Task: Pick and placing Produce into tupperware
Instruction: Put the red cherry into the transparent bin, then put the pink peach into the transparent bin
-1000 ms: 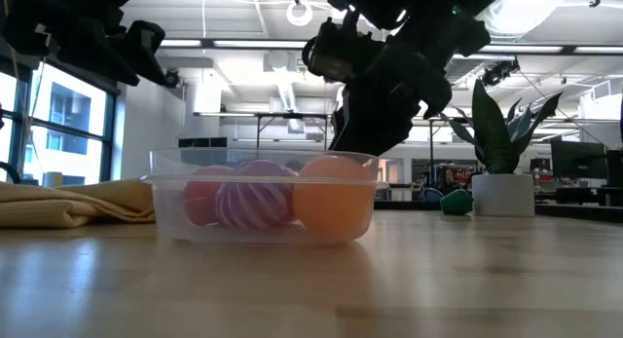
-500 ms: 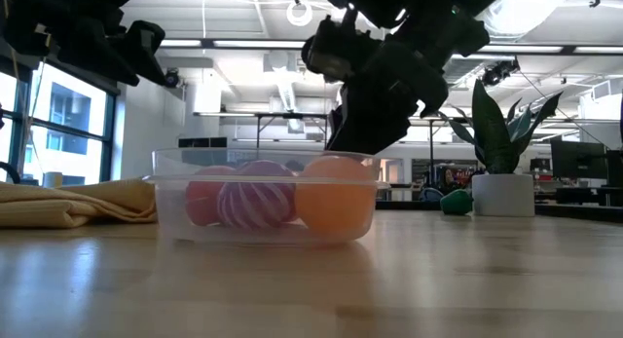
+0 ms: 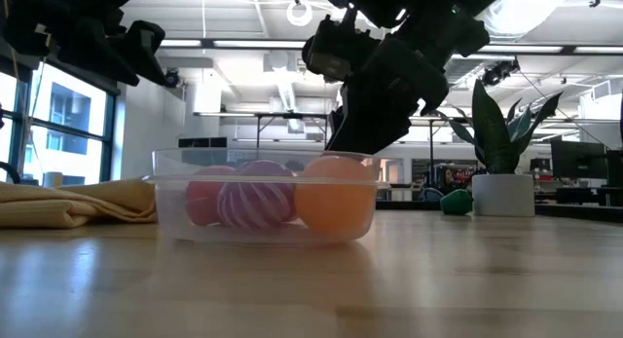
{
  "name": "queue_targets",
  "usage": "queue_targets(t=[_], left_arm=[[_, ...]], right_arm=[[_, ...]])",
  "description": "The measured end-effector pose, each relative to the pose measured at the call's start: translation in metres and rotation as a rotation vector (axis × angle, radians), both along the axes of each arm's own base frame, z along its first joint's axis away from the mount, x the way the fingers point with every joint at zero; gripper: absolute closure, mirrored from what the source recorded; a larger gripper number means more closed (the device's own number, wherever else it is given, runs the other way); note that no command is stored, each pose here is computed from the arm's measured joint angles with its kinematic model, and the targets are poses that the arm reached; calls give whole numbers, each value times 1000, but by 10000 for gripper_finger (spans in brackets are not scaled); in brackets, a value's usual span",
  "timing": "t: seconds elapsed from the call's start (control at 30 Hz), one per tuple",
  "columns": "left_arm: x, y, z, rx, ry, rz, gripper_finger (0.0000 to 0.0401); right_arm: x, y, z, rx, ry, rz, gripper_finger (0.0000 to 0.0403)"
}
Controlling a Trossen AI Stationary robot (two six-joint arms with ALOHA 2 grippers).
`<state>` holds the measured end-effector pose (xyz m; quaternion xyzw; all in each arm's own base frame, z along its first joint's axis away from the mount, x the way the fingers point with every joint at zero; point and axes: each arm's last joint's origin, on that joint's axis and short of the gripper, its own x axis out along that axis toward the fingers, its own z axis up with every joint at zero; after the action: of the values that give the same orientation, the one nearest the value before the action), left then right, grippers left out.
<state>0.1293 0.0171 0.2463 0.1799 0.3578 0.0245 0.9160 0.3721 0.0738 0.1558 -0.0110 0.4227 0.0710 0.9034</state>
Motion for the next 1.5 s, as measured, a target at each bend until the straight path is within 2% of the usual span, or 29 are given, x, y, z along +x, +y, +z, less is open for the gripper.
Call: queue_targets(t=[0.77,1.23,1.5], left_arm=[[0,0,0,0,0,0,180],[0,0,0,0,0,0,180],[0,0,0,0,0,0,180]], right_arm=[[8,2,34,-22,140,-8,240],[-7,-1,46,-17,397,-111,240],[-26,13,57,-100,571,-174,240]])
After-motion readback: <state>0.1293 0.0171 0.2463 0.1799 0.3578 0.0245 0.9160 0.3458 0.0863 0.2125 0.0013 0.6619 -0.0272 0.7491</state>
